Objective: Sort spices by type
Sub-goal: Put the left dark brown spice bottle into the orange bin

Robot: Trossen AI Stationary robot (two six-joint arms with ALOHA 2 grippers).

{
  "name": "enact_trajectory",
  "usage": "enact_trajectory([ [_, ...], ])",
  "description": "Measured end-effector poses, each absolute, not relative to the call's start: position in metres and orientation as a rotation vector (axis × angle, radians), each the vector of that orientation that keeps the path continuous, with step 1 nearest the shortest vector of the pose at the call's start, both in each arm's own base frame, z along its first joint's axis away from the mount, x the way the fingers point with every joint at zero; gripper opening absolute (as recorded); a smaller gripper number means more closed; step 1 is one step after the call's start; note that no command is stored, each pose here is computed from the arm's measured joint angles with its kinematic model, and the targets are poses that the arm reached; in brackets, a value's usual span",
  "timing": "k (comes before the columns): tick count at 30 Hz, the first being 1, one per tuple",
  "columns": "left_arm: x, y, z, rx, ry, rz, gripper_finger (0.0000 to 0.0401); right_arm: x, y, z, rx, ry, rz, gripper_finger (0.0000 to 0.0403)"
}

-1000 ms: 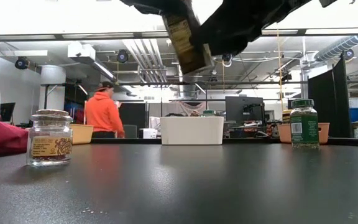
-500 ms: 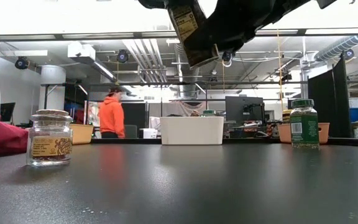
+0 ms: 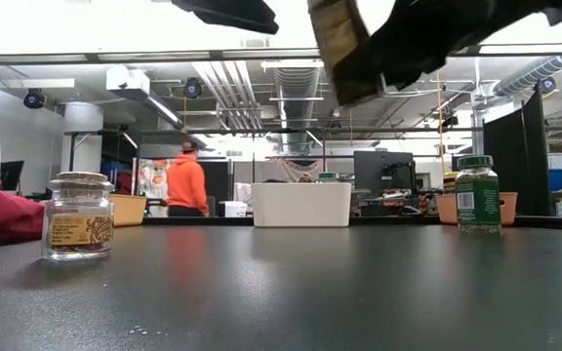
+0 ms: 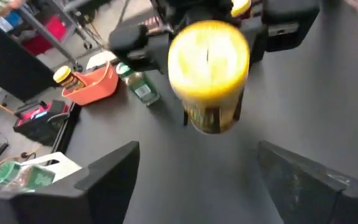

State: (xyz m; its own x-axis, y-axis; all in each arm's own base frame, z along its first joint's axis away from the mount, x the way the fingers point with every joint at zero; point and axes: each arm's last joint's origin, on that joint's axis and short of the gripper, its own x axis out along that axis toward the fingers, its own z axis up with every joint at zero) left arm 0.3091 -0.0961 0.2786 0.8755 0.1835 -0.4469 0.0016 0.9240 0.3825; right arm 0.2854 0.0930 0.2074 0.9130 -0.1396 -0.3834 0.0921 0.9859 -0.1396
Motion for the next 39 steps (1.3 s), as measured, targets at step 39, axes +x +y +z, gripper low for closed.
enact_trajectory([
  [39, 0.357, -0.083, 0.224, 0.267, 0.038, -0.057, 0.0173, 0.283, 0.099, 0.207, -0.151, 0.152, -0.076, 0.0227],
])
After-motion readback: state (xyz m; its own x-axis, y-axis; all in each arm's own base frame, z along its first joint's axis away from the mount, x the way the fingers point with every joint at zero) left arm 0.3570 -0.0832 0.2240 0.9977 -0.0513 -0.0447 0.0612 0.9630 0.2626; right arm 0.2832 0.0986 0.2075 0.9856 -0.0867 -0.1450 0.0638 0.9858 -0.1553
